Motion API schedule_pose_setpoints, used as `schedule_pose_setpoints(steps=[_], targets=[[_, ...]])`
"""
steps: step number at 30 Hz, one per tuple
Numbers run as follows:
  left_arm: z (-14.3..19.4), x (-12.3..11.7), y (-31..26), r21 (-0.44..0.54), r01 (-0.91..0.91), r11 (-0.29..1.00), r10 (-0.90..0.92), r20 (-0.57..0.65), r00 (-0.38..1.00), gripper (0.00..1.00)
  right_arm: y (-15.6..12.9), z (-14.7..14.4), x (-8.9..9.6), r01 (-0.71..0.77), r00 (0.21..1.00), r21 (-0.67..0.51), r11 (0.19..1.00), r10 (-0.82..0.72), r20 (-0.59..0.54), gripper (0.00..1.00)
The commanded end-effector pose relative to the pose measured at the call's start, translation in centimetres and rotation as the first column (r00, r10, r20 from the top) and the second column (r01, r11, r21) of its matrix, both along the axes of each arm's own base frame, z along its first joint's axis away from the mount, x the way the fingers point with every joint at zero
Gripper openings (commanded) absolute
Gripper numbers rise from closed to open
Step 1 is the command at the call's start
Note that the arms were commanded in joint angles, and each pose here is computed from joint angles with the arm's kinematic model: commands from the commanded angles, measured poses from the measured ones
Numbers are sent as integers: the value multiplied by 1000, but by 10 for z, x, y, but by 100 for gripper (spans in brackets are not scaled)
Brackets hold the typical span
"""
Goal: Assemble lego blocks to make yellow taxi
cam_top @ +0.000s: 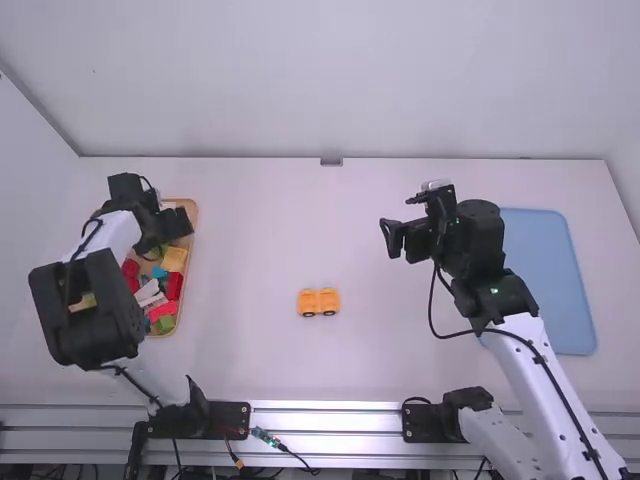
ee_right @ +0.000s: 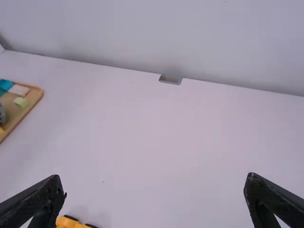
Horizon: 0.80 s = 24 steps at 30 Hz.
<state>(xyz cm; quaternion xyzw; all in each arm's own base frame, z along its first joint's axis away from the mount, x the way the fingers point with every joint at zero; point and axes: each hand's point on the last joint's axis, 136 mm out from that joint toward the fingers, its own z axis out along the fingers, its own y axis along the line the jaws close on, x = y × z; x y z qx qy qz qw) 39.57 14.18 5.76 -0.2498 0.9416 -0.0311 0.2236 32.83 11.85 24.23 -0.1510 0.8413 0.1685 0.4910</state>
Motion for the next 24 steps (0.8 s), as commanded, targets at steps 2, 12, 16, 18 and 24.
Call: schedule_pose_setpoints(steps=[2, 12, 16, 18, 24], targets=[[1, 5, 4, -64, -147, 987, 148, 3, 989, 95, 0, 16, 3, 4, 999, 5, 1000, -4, 38, 100], [-15, -23, 26, -21, -473, 881, 471, -76, 879, 99, -1, 16, 3, 5, 999, 6, 1000, -6, 38, 100], [-18, -32, 22, -29, -500, 866, 494, -116, 862, 99, 0, 16, 3, 4, 999, 6, 1000, -4, 38, 100], [-18, -33, 22, -28, -500, 865, 494, -119, 861, 99, 0, 16, 3, 5, 999, 6, 1000, -5, 38, 100], [-19, -32, 18, -48, -494, 868, 485, -127, 865, 99, 0, 16, 3, 4, 999, 6, 1000, -4, 38, 100]])
